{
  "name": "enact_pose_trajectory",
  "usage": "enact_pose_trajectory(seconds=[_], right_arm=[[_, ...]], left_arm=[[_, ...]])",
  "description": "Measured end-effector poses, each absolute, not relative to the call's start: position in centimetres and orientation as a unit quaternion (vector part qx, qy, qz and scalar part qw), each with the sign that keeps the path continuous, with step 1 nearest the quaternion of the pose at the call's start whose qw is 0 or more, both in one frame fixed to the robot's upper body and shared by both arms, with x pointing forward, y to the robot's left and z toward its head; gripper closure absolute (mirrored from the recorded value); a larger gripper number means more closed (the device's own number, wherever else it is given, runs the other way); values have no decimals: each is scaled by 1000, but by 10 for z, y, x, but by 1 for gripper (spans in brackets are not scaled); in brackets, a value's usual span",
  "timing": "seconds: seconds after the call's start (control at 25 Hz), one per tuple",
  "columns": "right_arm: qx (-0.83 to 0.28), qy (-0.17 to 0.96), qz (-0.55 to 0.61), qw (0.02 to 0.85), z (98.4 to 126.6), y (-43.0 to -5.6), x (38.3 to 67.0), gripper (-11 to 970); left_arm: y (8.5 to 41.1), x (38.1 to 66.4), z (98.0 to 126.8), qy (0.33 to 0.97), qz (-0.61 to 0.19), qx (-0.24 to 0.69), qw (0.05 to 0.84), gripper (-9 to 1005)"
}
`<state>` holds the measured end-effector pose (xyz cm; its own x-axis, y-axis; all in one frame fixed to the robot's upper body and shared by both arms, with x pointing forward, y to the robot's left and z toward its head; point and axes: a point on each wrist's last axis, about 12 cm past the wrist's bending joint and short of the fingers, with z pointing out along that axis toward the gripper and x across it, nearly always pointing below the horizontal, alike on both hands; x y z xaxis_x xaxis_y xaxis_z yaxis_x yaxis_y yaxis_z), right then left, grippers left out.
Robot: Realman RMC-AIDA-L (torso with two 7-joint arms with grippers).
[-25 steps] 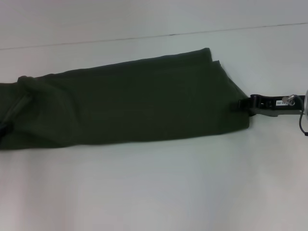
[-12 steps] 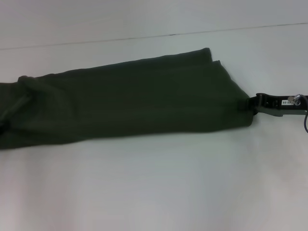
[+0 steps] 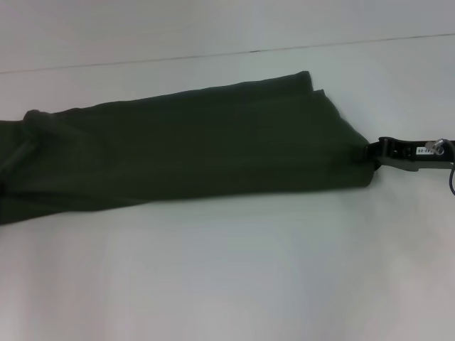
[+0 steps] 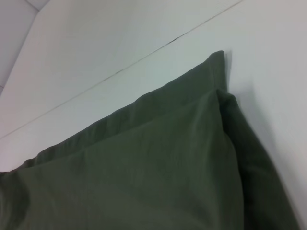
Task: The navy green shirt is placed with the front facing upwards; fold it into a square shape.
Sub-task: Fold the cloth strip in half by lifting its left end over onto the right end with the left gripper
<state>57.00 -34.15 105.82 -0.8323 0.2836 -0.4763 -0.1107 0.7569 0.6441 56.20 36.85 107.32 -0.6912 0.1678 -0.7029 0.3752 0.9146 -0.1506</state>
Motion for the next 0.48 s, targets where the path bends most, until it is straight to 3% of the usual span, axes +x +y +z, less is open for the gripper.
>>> enact_pose_trajectory(seconds=[0.48], right_arm=[[51,895,341,285,1057,-339,572,942]], left_arm=[[376,556,1071,910,-138,134,367,948]])
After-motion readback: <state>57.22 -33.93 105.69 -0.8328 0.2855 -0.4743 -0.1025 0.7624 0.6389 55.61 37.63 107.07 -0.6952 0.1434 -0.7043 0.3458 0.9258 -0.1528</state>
